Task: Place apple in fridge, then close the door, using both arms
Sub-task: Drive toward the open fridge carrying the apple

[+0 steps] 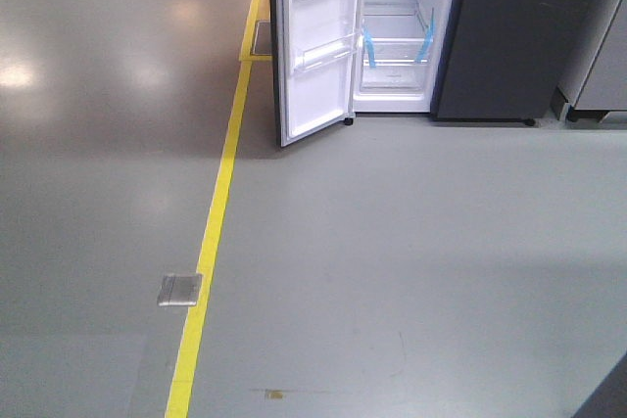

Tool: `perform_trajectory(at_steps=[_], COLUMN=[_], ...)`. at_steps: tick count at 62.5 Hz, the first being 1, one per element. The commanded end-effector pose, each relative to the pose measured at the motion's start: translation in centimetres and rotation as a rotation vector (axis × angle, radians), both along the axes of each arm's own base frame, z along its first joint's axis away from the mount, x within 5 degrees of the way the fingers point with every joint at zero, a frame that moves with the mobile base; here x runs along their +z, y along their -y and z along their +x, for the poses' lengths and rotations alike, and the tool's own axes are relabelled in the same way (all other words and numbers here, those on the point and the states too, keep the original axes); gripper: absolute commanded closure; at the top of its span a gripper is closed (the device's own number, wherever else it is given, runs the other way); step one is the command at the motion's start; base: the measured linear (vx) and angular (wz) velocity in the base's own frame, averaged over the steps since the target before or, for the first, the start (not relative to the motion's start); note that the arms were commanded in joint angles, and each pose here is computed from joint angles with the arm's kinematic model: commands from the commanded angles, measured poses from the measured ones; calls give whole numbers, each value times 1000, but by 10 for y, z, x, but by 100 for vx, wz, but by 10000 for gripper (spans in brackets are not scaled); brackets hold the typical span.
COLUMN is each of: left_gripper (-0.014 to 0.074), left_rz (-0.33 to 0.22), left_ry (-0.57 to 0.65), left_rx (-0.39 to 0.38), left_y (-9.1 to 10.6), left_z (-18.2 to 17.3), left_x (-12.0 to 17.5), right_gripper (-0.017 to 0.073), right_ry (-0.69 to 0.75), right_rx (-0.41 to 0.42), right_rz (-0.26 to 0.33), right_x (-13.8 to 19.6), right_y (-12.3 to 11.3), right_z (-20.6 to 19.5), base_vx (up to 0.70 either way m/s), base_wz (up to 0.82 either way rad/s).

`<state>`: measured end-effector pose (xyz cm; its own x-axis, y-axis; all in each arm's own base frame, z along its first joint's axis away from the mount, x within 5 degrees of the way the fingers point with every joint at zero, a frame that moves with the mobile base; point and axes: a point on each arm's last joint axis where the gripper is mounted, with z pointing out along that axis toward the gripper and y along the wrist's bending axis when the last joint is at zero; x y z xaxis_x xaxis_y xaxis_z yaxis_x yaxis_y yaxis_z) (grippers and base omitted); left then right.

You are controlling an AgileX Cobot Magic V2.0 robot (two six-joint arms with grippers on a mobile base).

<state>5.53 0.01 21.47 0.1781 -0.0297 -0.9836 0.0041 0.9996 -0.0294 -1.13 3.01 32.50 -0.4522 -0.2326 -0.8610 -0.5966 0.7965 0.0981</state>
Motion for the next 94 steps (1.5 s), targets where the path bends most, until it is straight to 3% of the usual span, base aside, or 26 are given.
perform_trajectory(at_steps=[1,94], left_gripper=[600,600], left_rz=[-6,-6], left_ry=[68,68], left_rx=[-1,-1], left_y=[0,0], left_z=[-2,-2], left_x=[0,0], right_gripper=[169,169], right_ry=[63,63], right_rx=[-9,-9], right_rz=[50,50], right_x=[13,13], right_y=[-2,-2], right_z=[3,3], base_vx=[34,33], base_wz=[0,-2])
